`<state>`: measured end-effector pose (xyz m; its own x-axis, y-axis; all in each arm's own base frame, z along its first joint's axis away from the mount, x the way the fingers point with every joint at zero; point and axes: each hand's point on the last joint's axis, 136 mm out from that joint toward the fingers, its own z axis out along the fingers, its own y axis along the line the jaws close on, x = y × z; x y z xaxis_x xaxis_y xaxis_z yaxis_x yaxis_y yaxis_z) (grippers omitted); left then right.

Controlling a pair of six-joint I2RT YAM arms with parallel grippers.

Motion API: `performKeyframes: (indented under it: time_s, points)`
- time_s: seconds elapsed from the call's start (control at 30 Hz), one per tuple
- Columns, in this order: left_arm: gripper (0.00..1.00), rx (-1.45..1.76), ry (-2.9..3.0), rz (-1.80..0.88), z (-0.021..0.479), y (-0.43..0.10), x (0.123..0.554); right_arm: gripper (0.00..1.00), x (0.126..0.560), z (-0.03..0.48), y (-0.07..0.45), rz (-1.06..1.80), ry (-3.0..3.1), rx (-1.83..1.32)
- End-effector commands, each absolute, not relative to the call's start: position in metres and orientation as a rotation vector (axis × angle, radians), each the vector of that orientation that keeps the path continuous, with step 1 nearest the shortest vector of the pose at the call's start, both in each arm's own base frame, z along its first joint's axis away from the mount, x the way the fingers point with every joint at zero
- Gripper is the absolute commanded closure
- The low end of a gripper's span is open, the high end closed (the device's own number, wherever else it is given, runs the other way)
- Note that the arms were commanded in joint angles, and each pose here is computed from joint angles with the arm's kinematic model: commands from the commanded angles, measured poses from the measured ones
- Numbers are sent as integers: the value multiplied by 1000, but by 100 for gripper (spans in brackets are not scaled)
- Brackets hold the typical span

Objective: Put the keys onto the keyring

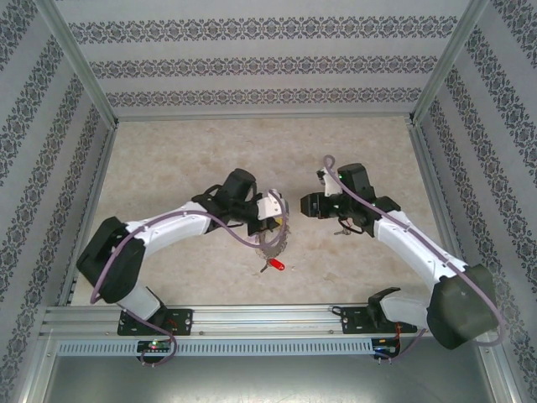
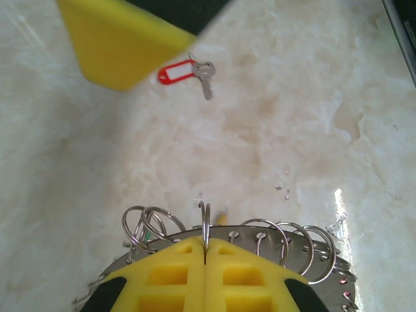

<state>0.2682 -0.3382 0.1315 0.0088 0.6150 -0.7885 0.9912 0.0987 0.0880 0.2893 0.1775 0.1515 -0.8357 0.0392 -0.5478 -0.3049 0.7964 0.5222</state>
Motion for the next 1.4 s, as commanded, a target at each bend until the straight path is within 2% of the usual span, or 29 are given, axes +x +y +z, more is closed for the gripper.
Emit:
performKeyframes:
  time_s: [0.0, 0.3, 0.37, 0.4, 0.5, 0.57, 0.73, 0.9, 0.97, 1.07, 1.17, 1.23, 1.37]
  points:
    - [100, 1731, 1718, -666, 108, -346, 254, 57, 287, 135, 151, 793, 2480, -3]
    - [100, 1866, 1812, -660, 73, -376, 247, 59, 265, 102, 141, 843, 2548, 133]
    - [82, 1864, 1823, -663, 70, -381, 245, 59, 261, 96, 139, 839, 2564, 162]
    - [77, 1849, 1827, -677, 71, -383, 245, 59, 260, 93, 138, 837, 2563, 180]
    - [65, 1773, 1825, -711, 82, -387, 246, 57, 255, 89, 136, 844, 2553, 221]
    - [64, 1719, 1810, -730, 96, -388, 246, 57, 252, 88, 136, 857, 2549, 226]
    - [62, 1407, 1833, -772, 140, -376, 255, 58, 243, 86, 145, 964, 2544, 244]
    - [57, 947, 1981, -783, 160, -330, 274, 59, 228, 81, 166, 1047, 2577, 146]
    - [57, 773, 2041, -789, 157, -307, 275, 58, 220, 76, 175, 1047, 2599, 97]
    - [47, 490, 2172, -783, 138, -271, 278, 58, 211, 68, 184, 1019, 2616, 49]
    - [45, 346, 2274, -825, 115, -251, 271, 57, 206, 61, 189, 1017, 2628, 62]
    - [38, 261, 2320, -839, 102, -242, 269, 57, 203, 59, 196, 1055, 2623, 59]
    - [36, 154, 2381, -904, 86, -237, 269, 56, 203, 48, 195, 1003, 2657, 82]
